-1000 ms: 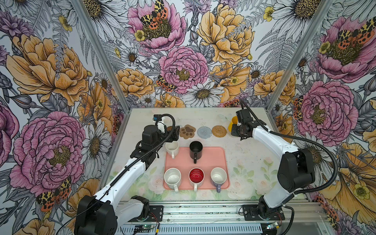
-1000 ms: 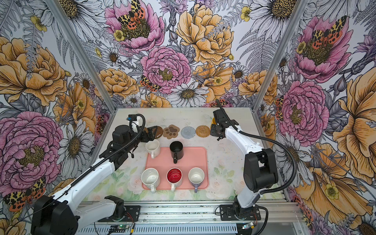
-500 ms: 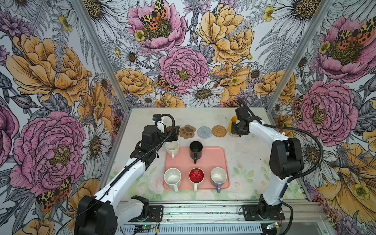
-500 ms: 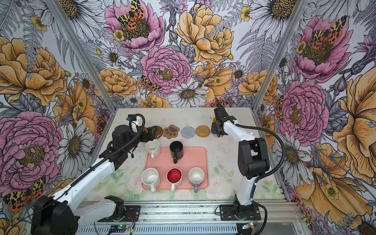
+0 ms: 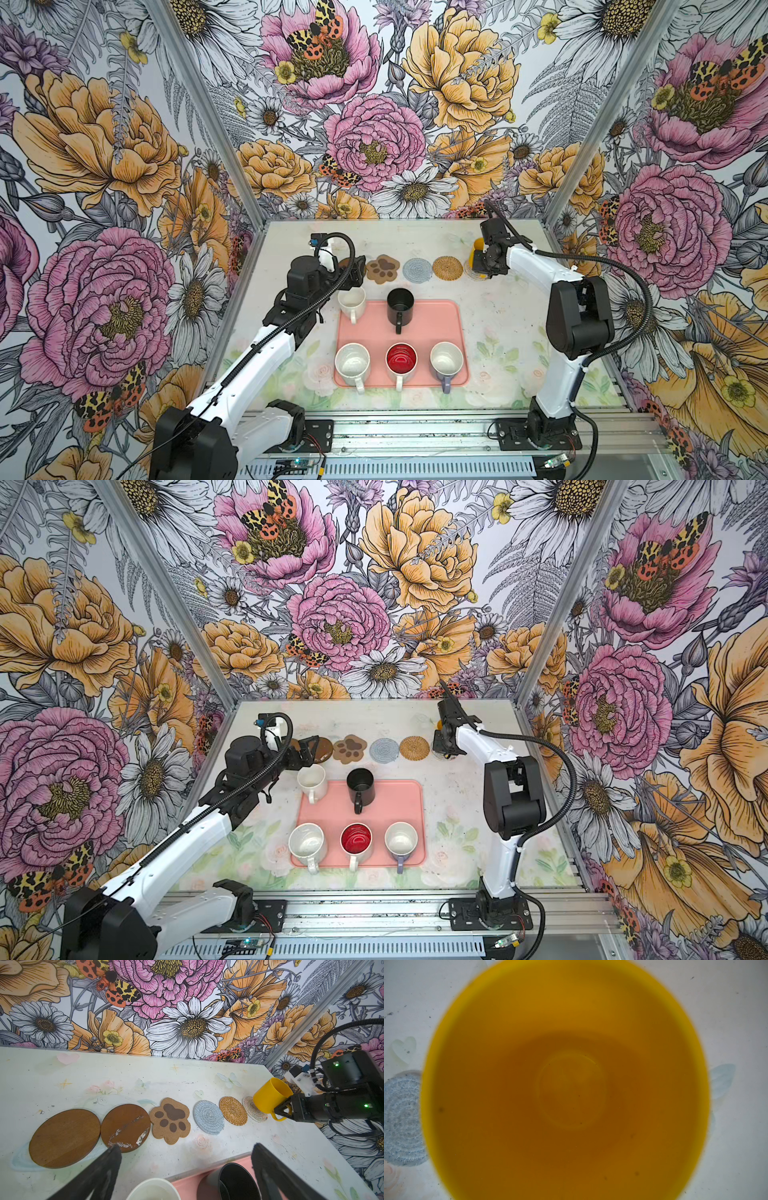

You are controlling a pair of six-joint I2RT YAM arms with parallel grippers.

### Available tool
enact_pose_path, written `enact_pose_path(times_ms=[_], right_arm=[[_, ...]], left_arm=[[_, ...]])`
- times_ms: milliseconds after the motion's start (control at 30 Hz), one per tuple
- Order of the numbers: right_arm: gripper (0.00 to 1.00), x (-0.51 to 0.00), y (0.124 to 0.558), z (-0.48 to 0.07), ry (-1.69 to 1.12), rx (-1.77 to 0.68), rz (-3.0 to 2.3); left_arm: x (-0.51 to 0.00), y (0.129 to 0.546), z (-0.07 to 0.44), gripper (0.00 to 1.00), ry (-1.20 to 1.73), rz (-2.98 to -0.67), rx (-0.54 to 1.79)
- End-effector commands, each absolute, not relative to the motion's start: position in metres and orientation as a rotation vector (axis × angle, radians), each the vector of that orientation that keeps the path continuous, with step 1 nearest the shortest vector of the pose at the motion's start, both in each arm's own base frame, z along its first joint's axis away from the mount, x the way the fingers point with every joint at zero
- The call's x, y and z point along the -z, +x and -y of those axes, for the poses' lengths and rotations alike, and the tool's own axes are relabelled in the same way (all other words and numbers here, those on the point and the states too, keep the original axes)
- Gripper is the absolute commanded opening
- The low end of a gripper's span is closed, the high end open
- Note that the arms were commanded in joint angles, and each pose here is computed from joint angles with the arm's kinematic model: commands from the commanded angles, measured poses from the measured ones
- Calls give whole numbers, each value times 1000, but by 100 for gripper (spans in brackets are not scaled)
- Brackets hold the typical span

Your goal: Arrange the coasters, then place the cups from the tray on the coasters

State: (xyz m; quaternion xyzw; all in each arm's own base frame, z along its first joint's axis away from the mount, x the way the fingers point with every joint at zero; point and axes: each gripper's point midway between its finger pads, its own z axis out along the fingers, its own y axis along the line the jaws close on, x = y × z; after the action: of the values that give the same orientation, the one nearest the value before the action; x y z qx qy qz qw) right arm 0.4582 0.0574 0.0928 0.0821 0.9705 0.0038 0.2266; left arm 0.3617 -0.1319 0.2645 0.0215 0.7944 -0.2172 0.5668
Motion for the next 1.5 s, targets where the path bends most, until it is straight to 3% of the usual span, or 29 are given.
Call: enact_pose_path(times_ms=[0, 1467], right_arm=[[0, -110, 485, -52, 244, 4, -2576], [0, -79, 478, -52, 295, -15, -2631]], left_arm=[[-262, 359, 124, 99, 29, -1872, 480], [-263, 356, 120, 99, 30, -1865, 468]])
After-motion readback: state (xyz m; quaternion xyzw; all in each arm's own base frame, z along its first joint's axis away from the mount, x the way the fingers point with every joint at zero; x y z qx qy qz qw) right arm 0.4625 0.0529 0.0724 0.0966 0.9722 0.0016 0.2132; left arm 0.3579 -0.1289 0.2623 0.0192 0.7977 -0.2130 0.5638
